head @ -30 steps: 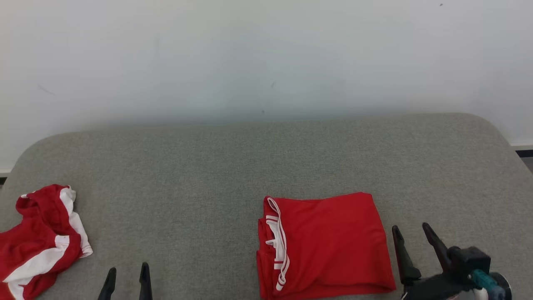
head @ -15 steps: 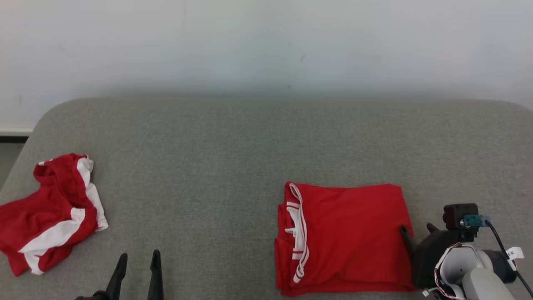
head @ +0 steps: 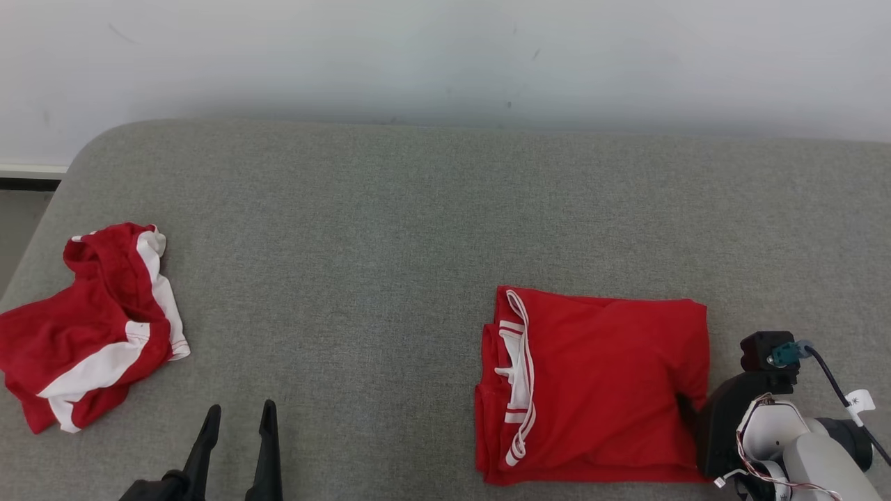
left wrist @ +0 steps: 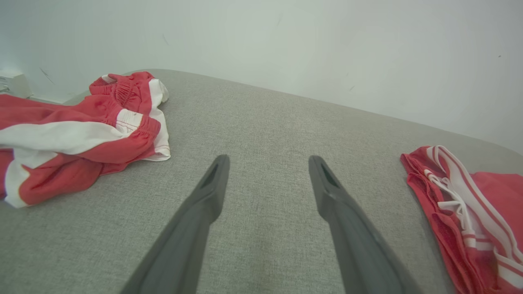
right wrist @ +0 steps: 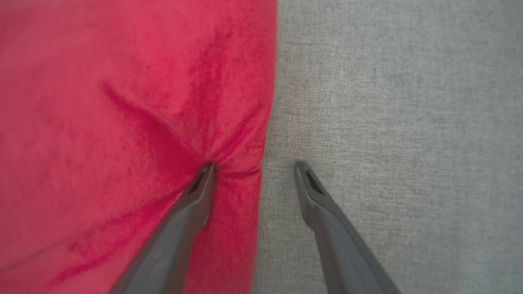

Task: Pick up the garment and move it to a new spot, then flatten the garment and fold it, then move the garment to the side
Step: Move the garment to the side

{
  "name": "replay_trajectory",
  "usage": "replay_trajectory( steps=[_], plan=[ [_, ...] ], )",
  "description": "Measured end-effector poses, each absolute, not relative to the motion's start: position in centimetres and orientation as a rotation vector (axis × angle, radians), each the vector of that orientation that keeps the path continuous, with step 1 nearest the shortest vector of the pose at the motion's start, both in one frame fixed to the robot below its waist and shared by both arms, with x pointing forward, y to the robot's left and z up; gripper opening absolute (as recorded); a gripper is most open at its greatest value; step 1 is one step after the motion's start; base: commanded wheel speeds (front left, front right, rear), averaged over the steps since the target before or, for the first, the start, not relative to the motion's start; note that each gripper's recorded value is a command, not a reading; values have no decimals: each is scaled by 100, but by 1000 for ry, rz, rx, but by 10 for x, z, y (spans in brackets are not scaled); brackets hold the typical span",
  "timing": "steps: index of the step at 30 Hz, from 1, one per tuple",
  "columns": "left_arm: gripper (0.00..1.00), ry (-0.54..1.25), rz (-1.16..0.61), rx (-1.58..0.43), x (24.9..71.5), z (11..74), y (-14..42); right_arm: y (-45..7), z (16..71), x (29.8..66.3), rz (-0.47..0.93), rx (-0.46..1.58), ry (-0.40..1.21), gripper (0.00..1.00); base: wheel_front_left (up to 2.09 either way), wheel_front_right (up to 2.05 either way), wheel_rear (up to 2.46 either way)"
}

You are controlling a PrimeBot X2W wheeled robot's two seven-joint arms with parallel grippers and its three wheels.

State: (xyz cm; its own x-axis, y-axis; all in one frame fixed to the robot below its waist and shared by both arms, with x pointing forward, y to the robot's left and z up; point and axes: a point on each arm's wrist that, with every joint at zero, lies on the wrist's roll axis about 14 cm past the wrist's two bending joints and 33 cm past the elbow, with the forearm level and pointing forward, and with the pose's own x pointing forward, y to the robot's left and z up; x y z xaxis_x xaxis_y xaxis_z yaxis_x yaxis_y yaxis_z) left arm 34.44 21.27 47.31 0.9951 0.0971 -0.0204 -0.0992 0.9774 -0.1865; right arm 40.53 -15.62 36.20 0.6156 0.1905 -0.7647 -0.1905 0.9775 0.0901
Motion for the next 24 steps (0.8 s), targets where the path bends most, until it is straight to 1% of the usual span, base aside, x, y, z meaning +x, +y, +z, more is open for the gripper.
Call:
replay_trajectory(
  steps=[1, 2, 9, 12, 15, 16, 21, 24],
  plan=[
    [100, 12, 97, -189, 345, 473, 212, -156, 362, 405, 224, -4, 884, 35, 0, 0, 0],
    [100, 13, 96, -189, 345, 473, 212, -154, 362, 405, 232, -7, 887, 0, 0, 0, 0],
    [100, 9, 86, -191, 354, 474, 209, -147, 360, 406, 290, -54, 901, 0, 0, 0, 0],
    [100, 10, 85, -192, 357, 474, 209, -146, 360, 410, 315, -104, 900, 0, 0, 0, 0],
    [100, -1, 82, -190, 362, 477, 208, -147, 362, 415, 354, -201, 899, 0, 0, 0, 0],
    [100, -1, 82, -190, 362, 477, 208, -147, 362, 415, 354, -201, 899, 0, 0, 0, 0],
    [100, -24, 63, -186, 375, 483, 204, -147, 382, 436, 420, -388, 839, 0, 0, 0, 0],
    [100, -37, 36, -187, 385, 486, 196, -150, 402, 453, 433, -457, 778, 0, 0, 0, 0]
  ],
)
